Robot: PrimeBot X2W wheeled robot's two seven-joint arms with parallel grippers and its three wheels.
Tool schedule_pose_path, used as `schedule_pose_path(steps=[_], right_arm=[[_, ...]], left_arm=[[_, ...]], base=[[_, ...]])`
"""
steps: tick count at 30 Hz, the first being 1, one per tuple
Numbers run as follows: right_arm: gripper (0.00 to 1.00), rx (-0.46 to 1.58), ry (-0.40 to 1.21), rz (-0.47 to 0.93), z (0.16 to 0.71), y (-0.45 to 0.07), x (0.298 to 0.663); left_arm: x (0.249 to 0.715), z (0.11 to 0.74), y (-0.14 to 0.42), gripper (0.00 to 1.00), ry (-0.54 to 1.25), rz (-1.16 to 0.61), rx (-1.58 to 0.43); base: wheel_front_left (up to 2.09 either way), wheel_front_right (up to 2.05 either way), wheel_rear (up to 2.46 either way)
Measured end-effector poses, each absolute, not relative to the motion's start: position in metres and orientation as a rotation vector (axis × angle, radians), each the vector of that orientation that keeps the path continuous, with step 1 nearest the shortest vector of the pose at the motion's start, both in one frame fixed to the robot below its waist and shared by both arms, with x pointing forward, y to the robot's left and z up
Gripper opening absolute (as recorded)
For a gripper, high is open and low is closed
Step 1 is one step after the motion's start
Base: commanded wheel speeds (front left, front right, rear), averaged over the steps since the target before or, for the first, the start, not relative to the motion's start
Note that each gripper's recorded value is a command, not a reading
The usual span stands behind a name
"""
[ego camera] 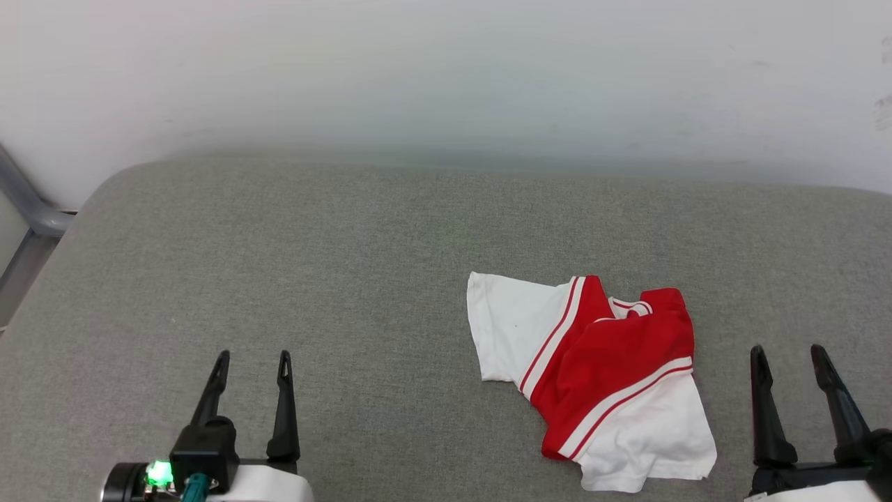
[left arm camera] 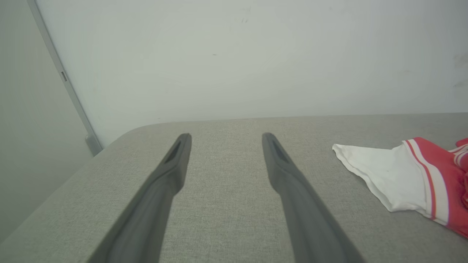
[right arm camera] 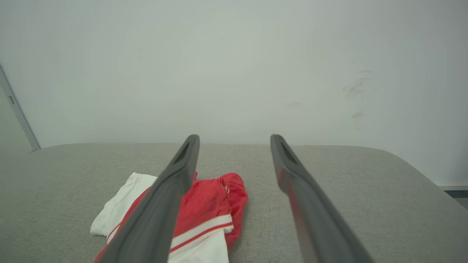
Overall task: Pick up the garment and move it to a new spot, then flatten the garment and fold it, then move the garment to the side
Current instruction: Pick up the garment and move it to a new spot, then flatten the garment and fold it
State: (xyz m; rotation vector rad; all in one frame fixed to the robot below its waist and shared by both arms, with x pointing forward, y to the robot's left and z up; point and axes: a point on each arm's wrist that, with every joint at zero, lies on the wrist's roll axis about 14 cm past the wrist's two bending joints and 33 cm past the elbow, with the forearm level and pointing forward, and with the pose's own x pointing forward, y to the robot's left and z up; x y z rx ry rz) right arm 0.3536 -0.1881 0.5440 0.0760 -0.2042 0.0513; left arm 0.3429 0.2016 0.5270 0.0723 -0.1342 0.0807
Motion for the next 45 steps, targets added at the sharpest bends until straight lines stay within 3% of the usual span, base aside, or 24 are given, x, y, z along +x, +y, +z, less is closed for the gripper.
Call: schedule_pose_path(steps=[45], right_arm=[[1.0, 0.083, -0.158, 0.056, 0.53, -0.186, 0.345]], left_arm=[[0.335, 0.509, 0.192, 1.0, -0.089, 0.032, 0.049]], base=[[0.0, 0.0, 0.0]])
